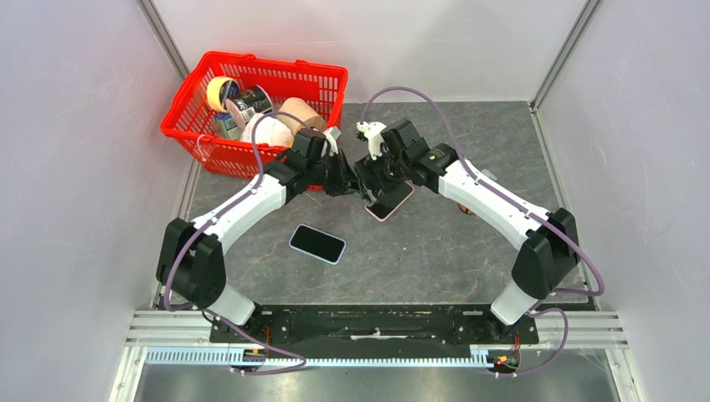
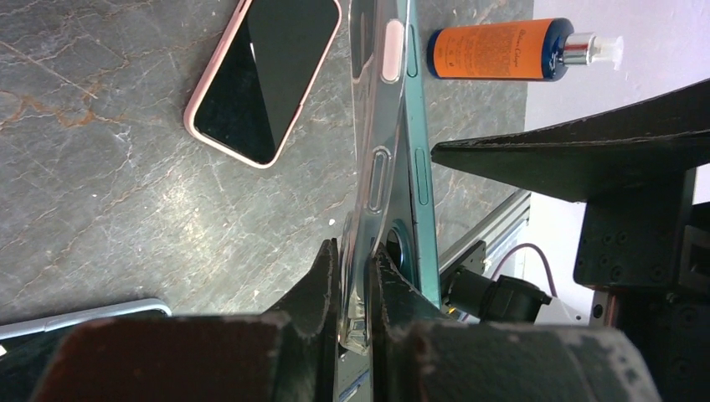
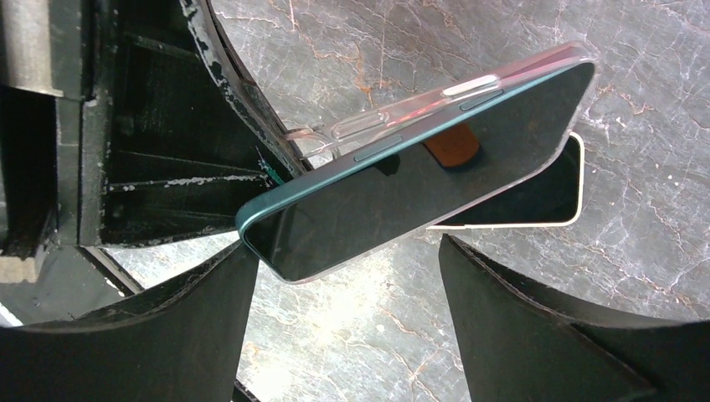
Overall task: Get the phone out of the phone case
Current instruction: Remove the phone case from the phone.
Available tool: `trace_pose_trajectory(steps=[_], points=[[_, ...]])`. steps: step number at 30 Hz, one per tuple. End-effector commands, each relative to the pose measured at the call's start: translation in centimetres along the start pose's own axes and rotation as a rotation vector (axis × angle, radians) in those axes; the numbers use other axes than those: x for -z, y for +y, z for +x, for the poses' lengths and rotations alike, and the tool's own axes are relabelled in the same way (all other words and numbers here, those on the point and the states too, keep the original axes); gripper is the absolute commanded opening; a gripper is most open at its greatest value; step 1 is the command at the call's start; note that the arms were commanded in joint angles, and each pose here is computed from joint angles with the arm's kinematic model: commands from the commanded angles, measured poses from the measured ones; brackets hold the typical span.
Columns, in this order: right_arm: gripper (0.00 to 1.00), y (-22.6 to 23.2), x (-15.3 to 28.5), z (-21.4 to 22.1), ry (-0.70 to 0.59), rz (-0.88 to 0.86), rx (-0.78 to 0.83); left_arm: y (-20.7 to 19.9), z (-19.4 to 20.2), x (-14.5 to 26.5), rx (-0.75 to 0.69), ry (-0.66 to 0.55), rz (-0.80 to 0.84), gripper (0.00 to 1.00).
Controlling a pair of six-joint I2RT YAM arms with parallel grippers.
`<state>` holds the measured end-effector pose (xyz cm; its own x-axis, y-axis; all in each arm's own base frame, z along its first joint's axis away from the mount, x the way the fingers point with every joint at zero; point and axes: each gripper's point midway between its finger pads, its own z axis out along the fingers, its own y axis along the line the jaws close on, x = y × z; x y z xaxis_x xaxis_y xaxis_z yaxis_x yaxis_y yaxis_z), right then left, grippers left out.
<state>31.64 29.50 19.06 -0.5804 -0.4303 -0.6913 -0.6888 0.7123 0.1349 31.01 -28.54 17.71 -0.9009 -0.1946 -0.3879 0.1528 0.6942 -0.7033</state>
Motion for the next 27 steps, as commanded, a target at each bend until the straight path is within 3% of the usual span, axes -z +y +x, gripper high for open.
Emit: trace_pose_trajectory(steps=[1,14,22,27], points=[[0.85,-0.4,-0.4,-1.8,-0.049,0.045,0.006,-2.4,-0.5,-0.4,0.059,-0.016,0.088,0.02],[0.74,-3.3,-0.8,-2.1,-0.061,0.259,0.057,-2.4,1.3,-1.6,0.171,0.04,0.123,0.02],[0.62,-3.8,-0.9,-2.0,-0.088,0.366,0.181,-2.8,2.4,-2.1,0.263,0.07,0.209,0.02],[0.63,-2.7,0.4,-2.3,-0.125,0.337,0.235,-2.7,2.2,-2.1,0.174,0.048,0.206,0.02]])
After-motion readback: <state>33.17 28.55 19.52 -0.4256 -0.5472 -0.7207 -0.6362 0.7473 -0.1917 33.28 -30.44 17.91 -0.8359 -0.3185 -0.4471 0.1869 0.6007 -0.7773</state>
